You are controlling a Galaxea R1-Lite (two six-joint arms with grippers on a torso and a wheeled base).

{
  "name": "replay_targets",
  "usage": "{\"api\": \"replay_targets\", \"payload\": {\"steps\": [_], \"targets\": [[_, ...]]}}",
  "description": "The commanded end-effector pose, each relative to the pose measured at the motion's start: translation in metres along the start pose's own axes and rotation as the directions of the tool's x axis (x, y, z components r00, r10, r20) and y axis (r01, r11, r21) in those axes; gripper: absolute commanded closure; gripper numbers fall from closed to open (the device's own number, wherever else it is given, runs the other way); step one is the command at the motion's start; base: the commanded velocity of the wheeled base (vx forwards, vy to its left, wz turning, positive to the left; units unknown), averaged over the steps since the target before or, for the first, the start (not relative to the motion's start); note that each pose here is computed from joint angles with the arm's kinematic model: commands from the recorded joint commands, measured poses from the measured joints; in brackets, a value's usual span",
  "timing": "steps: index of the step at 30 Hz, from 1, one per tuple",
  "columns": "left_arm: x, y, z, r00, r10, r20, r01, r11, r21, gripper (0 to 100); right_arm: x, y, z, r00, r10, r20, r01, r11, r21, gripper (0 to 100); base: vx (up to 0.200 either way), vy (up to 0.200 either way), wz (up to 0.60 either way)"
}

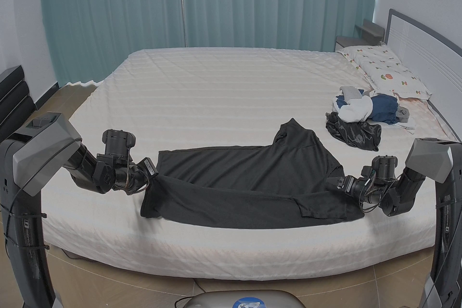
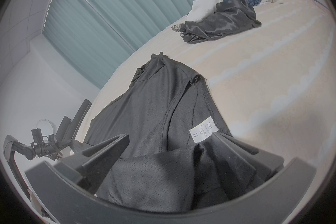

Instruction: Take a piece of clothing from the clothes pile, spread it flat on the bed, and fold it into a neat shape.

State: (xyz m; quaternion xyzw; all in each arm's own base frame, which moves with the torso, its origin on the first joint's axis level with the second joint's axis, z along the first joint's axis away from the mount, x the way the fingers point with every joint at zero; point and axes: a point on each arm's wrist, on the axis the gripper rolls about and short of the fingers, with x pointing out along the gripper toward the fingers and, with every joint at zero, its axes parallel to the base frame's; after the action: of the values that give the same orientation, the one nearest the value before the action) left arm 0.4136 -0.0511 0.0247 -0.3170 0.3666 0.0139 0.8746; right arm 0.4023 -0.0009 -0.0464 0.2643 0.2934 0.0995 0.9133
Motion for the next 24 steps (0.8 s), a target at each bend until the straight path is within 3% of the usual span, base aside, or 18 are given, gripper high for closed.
{"api": "replay_targets", "payload": {"steps": [1, 16, 24], "targets": [[0.001, 0.001, -0.001, 1.000, 0.002, -0.003, -0.002, 1.000, -0.001, 100, 0.005, -0.004, -0.007, 1.000, -0.002, -0.018, 0.002, 1.000, 0.004, 100, 0.000, 0.000, 0.00], [-0.001, 0.002, 0.000, 1.000, -0.006, -0.010, 0.006, 1.000, -0.005, 100, -0.003, -0.009, -0.001, 1.000, -0.001, 0.019, 0.000, 1.000, 0.015, 100, 0.000, 0.000, 0.00], [-0.023, -0.003, 0.003, 1.000, -0.016, 0.006, 0.016, 1.000, -0.008, 100, -0.026, 0.005, 0.013, 0.994, 0.037, 0.107, -0.041, 0.998, 0.036, 100, 0.000, 0.000, 0.00]]}}
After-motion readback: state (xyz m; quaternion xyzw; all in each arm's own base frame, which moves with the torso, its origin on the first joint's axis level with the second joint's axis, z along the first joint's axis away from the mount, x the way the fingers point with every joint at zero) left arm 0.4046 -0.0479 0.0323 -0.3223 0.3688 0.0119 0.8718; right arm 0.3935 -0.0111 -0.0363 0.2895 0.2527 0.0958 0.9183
